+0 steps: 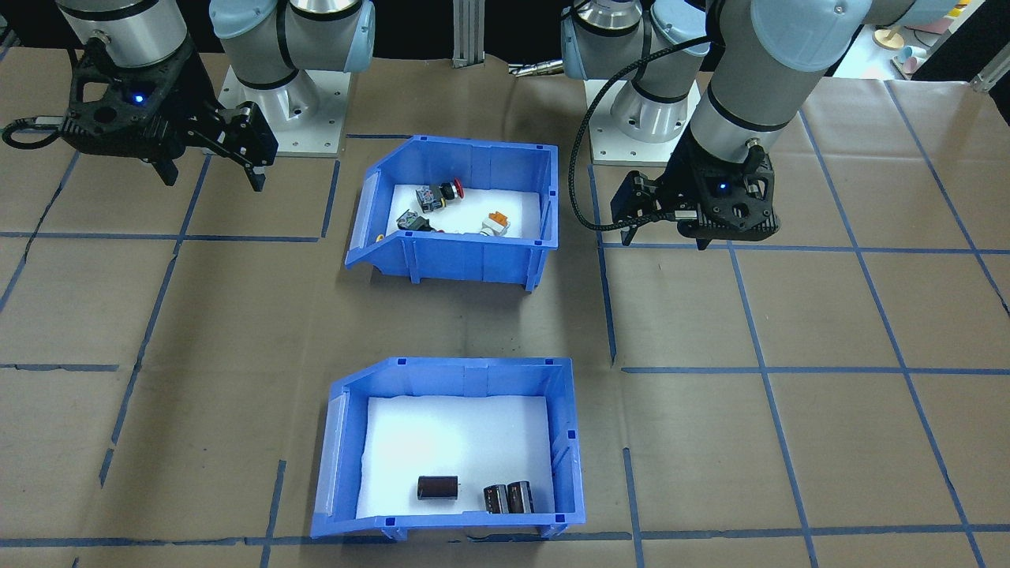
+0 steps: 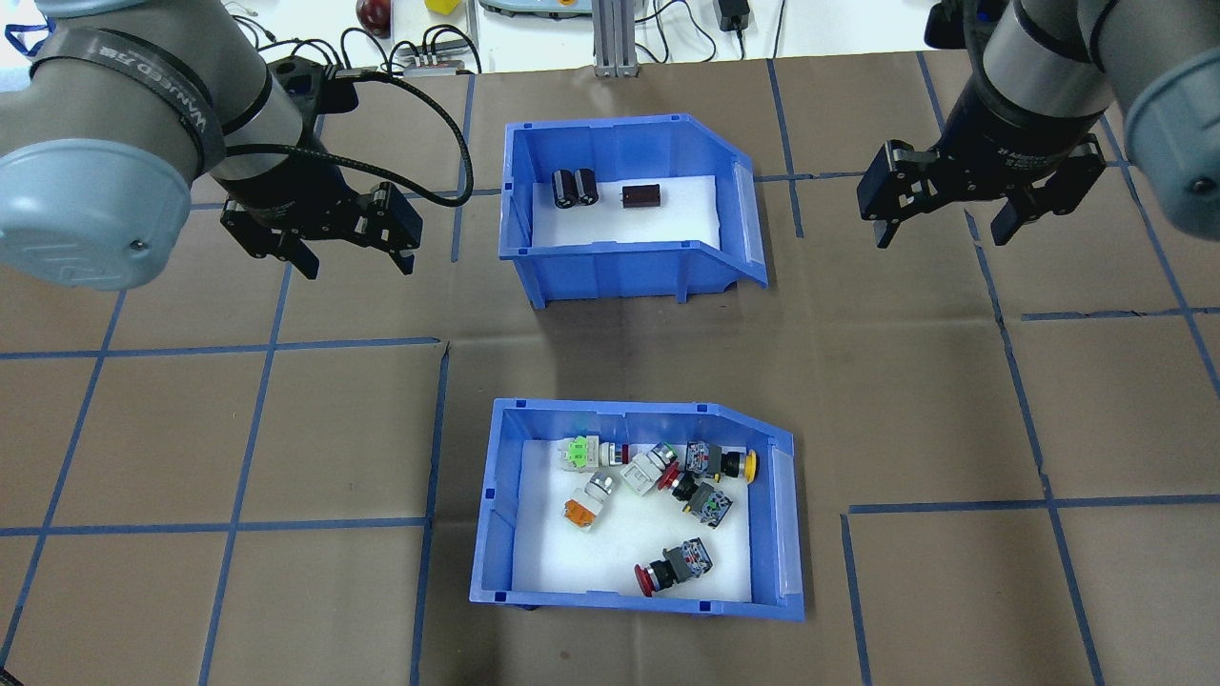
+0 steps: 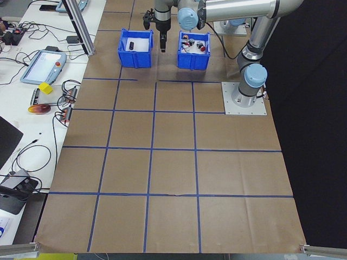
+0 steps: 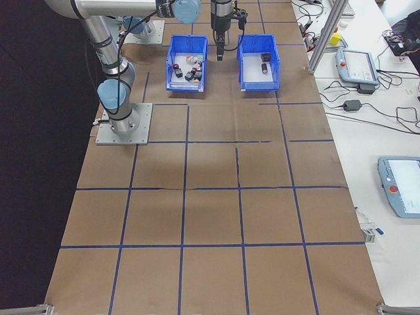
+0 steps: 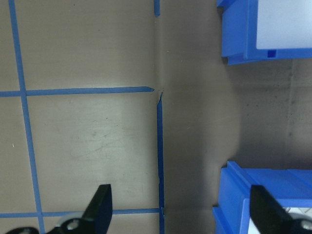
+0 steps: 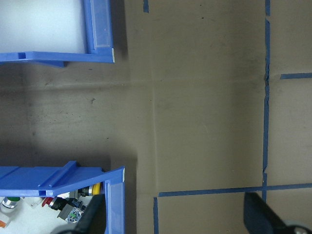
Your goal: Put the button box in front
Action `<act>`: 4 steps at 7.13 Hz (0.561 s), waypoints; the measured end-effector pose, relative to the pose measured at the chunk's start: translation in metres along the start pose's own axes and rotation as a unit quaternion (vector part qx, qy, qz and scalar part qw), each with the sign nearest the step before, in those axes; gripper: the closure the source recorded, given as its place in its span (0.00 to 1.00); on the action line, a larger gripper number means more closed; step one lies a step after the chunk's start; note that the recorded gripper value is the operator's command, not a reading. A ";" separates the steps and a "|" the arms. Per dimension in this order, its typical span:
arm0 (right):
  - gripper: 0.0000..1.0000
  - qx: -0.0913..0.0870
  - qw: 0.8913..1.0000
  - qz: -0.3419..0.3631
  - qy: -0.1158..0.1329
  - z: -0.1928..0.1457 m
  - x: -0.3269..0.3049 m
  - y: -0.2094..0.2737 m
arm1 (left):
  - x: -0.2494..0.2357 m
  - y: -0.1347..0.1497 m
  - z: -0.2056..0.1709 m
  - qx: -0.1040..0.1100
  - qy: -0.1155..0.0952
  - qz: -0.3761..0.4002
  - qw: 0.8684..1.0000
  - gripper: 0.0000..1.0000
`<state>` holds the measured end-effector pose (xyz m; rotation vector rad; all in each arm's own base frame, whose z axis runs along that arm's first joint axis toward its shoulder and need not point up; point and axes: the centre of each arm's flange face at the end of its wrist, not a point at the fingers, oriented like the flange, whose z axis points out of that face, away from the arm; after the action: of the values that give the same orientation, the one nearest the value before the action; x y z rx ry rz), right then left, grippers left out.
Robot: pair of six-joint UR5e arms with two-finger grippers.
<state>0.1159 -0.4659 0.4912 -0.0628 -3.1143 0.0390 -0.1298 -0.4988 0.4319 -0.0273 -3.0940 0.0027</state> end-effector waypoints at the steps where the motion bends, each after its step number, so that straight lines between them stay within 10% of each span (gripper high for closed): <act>1: 0.00 0.001 1.000 0.000 0.000 0.000 0.000 0.000 | 0.000 0.000 0.000 0.000 0.000 0.000 1.000 0.01; 4: 0.00 0.001 1.000 -0.001 -0.001 0.001 -0.001 -0.001 | 0.000 0.000 0.000 0.000 0.000 0.000 1.000 0.01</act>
<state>0.1168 -0.4672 0.4905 -0.0605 -3.1167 0.0408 -0.1298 -0.4989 0.4317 -0.0272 -3.0938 0.0019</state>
